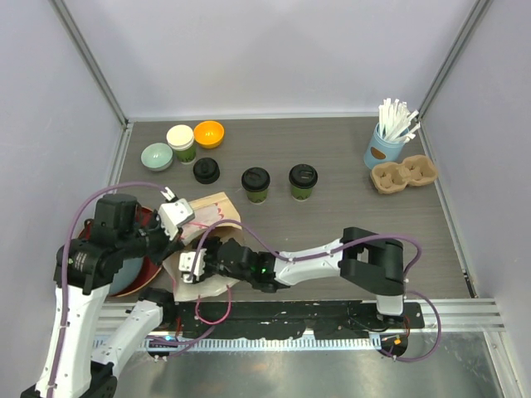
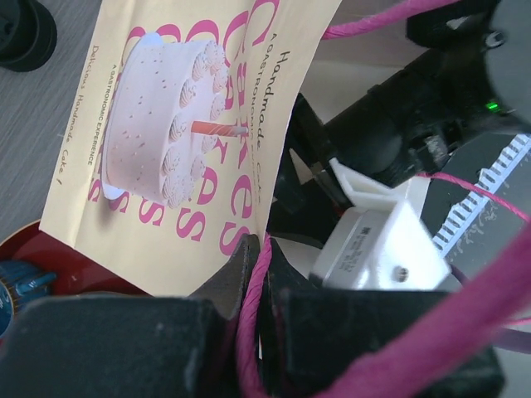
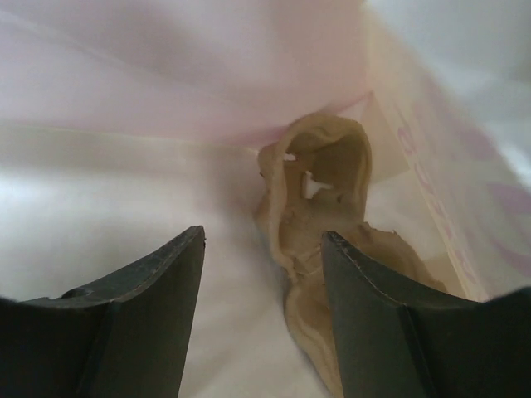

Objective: Pack the takeout coffee

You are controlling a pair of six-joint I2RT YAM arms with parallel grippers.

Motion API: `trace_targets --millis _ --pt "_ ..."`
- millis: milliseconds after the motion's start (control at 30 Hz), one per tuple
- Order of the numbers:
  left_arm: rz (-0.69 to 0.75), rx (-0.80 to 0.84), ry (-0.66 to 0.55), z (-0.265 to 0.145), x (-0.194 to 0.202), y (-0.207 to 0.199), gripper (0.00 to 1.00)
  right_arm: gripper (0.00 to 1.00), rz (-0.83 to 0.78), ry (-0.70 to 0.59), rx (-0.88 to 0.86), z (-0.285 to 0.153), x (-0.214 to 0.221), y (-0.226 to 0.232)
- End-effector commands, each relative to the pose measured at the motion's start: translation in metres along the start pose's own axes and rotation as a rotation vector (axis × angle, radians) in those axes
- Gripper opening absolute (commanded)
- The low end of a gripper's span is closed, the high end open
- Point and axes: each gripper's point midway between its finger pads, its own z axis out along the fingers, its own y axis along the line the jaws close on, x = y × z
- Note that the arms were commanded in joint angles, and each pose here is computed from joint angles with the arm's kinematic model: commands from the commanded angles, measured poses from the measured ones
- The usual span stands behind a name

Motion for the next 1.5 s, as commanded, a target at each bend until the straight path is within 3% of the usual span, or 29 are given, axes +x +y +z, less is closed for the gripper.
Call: trace_targets --millis 0,67,233,400,433,467,567,767,933,1067,1233,1467 --pt "-0.068 0.094 0.048 -0.015 0.014 -0.030 0.00 0.65 -0.142 0.069 0.062 0.015 0.007 -0.020" --pt "-0.052 0.131 0.029 -0.018 0.009 -0.037 0.00 0.66 -0.155 0.122 0.042 0.025 0.021 -0.018" --pt "-0.031 0.168 0.010 -0.022 0.004 -0.044 0.00 0.66 -0.182 0.103 -0.018 0.050 0.014 -0.018" --pt "-0.001 0.208 -0.002 -0.025 0.003 -0.052 0.00 0.59 -0.191 0.123 -0.032 0.064 0.029 -0.020" --pt "0.001 0.213 -0.003 -0.025 0.003 -0.053 0.00 0.56 -0.191 0.121 -0.031 0.066 0.030 -0.020" --pt "0.002 0.216 -0.008 -0.026 0.001 -0.053 0.00 0.44 -0.191 0.121 -0.032 0.067 0.031 -0.019" --pt "0.011 0.226 -0.028 -0.029 -0.004 -0.055 0.00 0.24 -0.186 0.103 -0.027 0.067 0.035 -0.015" --pt "0.019 0.175 0.001 -0.028 0.001 -0.046 0.00 0.01 -0.149 0.082 0.045 0.047 0.039 -0.023" --pt "-0.006 0.138 -0.040 -0.027 -0.013 -0.038 0.00 0.01 -0.132 0.032 0.108 0.034 0.035 -0.027" --pt "-0.003 0.219 -0.079 -0.030 -0.024 -0.051 0.00 0.01 -0.142 0.007 0.183 0.032 0.041 -0.030" --pt "0.007 0.291 -0.046 -0.025 -0.014 -0.060 0.00 0.01 -0.107 -0.103 0.349 0.036 0.006 -0.065" --pt "0.020 0.309 -0.040 -0.025 -0.013 -0.062 0.00 0.01 -0.085 -0.194 0.354 0.052 -0.021 -0.086"
